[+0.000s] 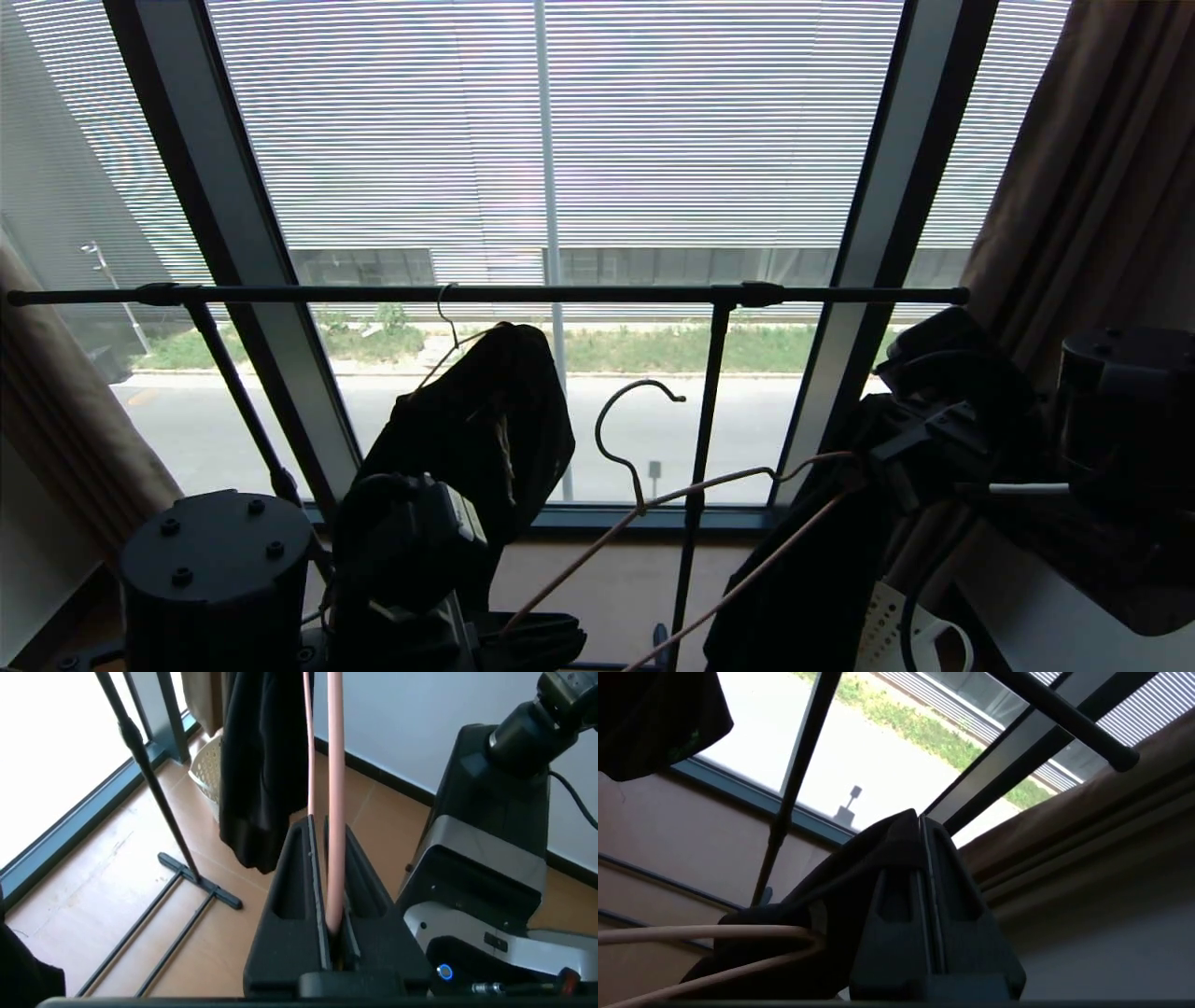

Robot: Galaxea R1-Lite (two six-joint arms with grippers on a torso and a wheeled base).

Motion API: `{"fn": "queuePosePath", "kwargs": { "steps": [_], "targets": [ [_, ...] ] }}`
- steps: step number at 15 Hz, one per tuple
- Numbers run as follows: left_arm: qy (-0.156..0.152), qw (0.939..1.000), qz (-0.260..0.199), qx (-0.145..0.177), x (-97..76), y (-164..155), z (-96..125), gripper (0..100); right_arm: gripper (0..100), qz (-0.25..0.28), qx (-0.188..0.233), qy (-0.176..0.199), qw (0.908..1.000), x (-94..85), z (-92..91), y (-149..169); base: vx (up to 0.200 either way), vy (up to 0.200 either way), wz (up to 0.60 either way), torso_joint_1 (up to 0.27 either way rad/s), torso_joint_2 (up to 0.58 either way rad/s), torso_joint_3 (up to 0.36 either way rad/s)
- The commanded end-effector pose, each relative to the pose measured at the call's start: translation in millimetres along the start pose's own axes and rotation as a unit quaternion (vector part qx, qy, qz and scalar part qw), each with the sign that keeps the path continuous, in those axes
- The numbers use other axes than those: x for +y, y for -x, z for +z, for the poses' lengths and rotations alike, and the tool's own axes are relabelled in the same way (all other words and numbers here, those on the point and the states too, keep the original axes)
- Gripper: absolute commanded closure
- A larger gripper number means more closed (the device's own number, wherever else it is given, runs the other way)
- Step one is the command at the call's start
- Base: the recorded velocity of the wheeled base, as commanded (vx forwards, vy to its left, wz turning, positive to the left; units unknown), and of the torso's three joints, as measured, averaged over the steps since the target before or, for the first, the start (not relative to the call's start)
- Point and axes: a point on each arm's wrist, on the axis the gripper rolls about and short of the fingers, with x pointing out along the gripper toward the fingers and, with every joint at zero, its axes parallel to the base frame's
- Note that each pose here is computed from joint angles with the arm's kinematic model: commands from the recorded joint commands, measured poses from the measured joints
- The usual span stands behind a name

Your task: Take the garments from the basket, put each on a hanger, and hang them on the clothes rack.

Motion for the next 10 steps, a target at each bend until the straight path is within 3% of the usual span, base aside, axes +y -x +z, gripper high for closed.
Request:
{"fn": "queuePosePath", "kwargs": {
  "steps": [1,7,9,10],
  "targets": [
    [0.007,0.9999,0.011,0.003,12.3,-18,-4,100,100,0.001,0.001,0.001,1.0,0.9,-0.3,-1,0.0,0.0,0.0,0.0,0.0,0.0],
    [0.003,0.9999,0.012,-0.008,17.3,-30,2,100,100,0.006,0.001,0.002,1.0,5.5,1.7,-4,0.0,0.0,0.0,0.0,0.0,0.0],
    [0.003,0.9999,0.012,-0.009,16.8,-29,2,100,100,-0.024,-0.003,-0.023,0.9995,3.3,9.9,-7,0.0,0.0,0.0,0.0,0.0,0.0],
    [0.002,0.9999,0.011,-0.011,16.5,-29,3,100,100,-0.066,0.003,-0.039,0.997,3.5,15.9,-13,0.0,0.0,0.0,0.0,0.0,0.0]
  ]
}}
